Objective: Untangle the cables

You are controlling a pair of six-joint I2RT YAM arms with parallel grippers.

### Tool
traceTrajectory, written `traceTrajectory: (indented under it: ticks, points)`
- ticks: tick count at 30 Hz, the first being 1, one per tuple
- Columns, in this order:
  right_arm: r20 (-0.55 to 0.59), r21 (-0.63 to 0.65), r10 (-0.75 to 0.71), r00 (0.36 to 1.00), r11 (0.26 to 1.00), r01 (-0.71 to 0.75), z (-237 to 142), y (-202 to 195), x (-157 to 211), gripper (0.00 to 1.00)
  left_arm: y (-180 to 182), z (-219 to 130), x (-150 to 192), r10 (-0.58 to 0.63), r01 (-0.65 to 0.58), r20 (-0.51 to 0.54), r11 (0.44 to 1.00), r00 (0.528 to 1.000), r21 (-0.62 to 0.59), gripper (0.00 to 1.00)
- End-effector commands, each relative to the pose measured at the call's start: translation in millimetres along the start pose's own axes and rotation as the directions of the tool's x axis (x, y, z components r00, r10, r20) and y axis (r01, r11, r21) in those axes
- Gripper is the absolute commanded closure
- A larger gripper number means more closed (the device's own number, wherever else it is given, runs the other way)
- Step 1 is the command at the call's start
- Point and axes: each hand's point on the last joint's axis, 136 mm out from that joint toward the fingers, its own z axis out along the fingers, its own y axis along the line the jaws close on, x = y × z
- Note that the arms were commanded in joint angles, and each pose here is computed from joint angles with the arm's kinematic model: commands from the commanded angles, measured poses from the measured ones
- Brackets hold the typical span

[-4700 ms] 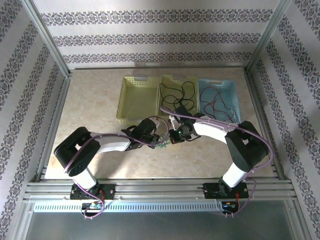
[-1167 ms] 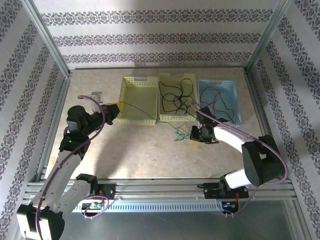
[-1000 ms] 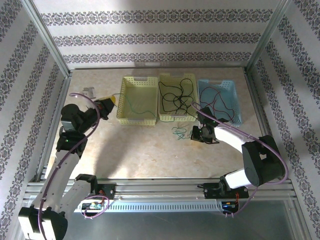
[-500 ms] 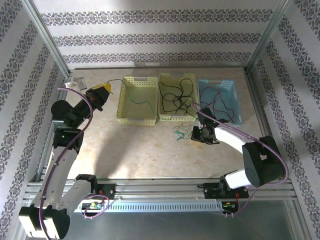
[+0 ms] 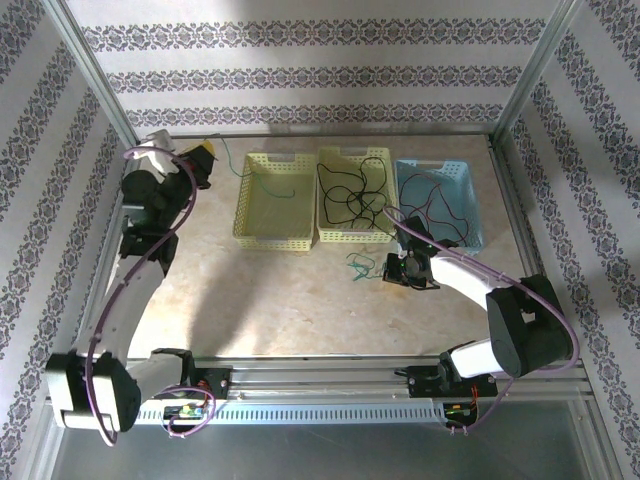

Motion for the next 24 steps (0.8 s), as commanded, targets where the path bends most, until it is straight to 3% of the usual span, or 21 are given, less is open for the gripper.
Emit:
traceTrajectory:
  ticks: [1,8,15,24]
  points:
    - [-0.036,0.038,0.033,0.999,0.999,-0.032,-1.1,-13.4,13.5,1.00,0.7,13.1,14.0,0.049,-0.049,-0.017,0.999,0.999,-0.001,1.00]
    - [-0.022,0.013,0.015,1.000,1.000,-0.015,-5.8,-5.7,8.8,1.00,28.1,40.4,99.5,0.071,-0.092,-0.210,0.991,0.975,-0.093,1.00]
    - [0.008,0.005,-0.051,0.999,0.999,0.051,-14.3,8.1,3.8,1.00,34.2,69.6,197.3,0.070,-0.131,-0.432,0.985,0.899,-0.114,1.00]
    - [0.032,0.007,-0.097,0.995,0.995,0.097,-25.0,13.8,4.6,1.00,74.8,101.7,263.7,-0.013,-0.127,-0.574,0.971,0.818,-0.203,1.00]
